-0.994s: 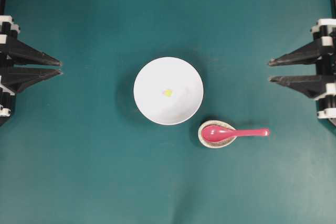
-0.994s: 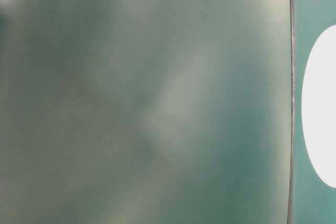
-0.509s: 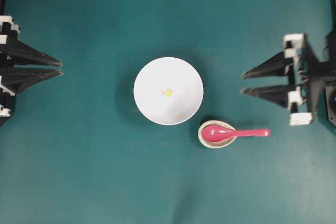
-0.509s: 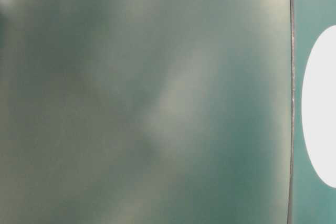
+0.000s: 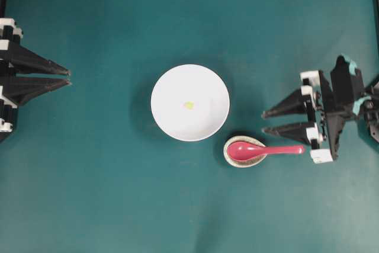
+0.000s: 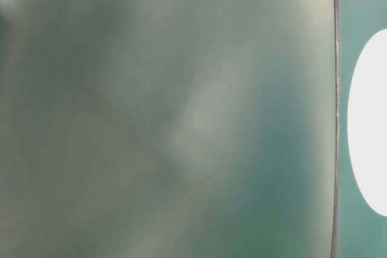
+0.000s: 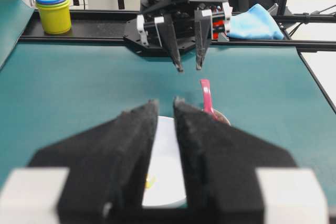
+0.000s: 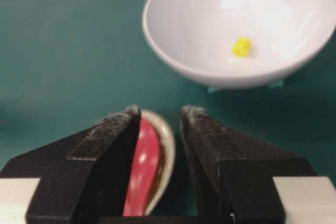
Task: Scoop the yellow hexagonal prism block from the bowl with a spoon using the right arm.
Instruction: 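Move the right gripper left to the pink spoon handle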
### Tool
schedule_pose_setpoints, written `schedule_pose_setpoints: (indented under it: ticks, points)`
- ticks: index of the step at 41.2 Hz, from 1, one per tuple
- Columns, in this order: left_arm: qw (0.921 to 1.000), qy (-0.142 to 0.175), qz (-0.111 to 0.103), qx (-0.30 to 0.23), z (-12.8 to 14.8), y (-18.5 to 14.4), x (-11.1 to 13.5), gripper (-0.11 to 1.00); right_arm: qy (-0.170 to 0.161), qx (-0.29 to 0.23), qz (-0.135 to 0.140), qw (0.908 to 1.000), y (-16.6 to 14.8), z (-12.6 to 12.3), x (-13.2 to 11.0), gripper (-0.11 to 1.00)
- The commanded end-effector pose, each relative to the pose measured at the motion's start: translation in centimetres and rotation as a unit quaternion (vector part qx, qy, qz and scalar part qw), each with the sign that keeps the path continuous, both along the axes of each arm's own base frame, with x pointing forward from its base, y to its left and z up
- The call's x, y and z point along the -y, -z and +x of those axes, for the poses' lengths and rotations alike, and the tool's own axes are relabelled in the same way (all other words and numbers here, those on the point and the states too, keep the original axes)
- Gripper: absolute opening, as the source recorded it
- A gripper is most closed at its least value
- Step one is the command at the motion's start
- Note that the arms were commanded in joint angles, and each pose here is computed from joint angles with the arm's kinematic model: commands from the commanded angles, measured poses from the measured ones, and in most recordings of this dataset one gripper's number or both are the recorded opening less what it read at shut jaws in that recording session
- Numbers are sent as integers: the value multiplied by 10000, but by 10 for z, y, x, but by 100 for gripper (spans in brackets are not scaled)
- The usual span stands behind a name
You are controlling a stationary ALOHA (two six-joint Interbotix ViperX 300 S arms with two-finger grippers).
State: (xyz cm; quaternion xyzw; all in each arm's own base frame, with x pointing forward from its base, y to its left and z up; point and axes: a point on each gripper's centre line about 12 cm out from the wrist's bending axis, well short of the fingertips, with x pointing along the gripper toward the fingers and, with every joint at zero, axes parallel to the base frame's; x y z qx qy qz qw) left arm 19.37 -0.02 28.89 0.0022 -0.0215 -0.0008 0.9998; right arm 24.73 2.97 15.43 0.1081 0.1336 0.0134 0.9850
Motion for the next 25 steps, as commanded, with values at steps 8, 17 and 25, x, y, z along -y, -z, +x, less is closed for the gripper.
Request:
schedule_pose_setpoints:
  ticks: [8,17,25]
  points:
    - [9999,-6,0,123,2,-10,0,19,-62,293,95,9995,16,-9,-17,44]
    - [9999,-5,15,100,3,-10,0,19,91,223,56,9997,39,-7,-26,44]
    - [10000,-6,8,69,3,-8,0,19,145,76,51,9999,55,-6,-36,44]
